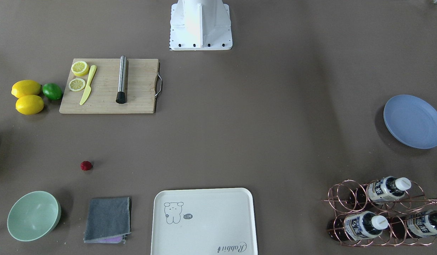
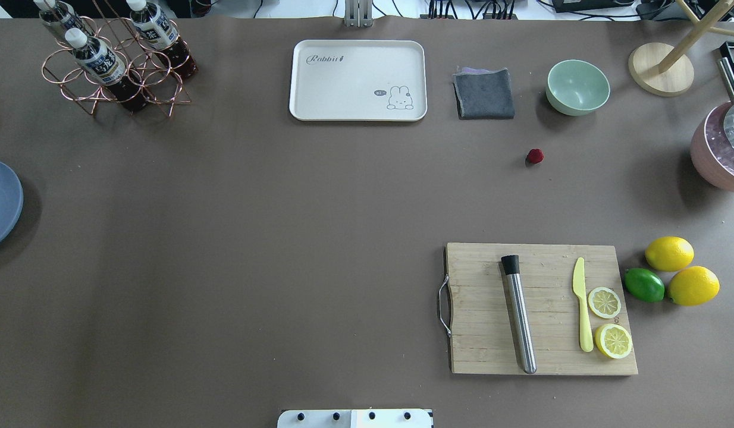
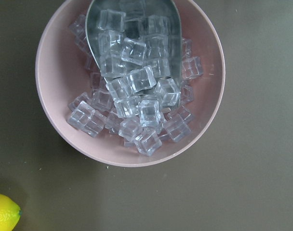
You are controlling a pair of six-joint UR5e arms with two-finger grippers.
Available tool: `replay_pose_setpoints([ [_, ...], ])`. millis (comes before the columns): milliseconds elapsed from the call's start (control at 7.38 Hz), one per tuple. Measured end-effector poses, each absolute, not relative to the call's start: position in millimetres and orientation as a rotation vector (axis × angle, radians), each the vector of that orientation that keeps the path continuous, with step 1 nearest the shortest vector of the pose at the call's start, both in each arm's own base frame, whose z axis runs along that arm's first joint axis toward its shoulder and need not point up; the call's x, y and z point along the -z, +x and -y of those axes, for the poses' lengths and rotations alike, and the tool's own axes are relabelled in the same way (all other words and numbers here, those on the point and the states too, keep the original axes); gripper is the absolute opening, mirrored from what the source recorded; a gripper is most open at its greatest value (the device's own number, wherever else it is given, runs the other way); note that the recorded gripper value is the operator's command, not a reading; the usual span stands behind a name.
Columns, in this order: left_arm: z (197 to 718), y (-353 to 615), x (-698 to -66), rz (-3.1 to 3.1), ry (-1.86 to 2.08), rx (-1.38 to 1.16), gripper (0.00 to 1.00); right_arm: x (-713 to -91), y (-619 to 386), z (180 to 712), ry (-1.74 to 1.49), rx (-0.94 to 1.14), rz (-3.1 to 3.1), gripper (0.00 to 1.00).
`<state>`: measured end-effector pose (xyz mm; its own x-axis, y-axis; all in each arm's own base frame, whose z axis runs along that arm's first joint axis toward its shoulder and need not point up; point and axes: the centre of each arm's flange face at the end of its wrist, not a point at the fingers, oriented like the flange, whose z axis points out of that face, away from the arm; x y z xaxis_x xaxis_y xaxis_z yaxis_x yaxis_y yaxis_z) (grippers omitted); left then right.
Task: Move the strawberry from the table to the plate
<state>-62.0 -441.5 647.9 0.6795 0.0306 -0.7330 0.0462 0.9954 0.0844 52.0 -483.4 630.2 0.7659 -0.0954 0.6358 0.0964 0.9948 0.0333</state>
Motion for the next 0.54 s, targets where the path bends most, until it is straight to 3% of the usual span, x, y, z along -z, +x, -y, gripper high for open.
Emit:
replay_pose_setpoints([
  [542,431.3,-61.5,-649.3,-0.822,0.093,0.010,0.98,-631.2,52.1,482.4,-0.003,0.104,0.691,1.00],
])
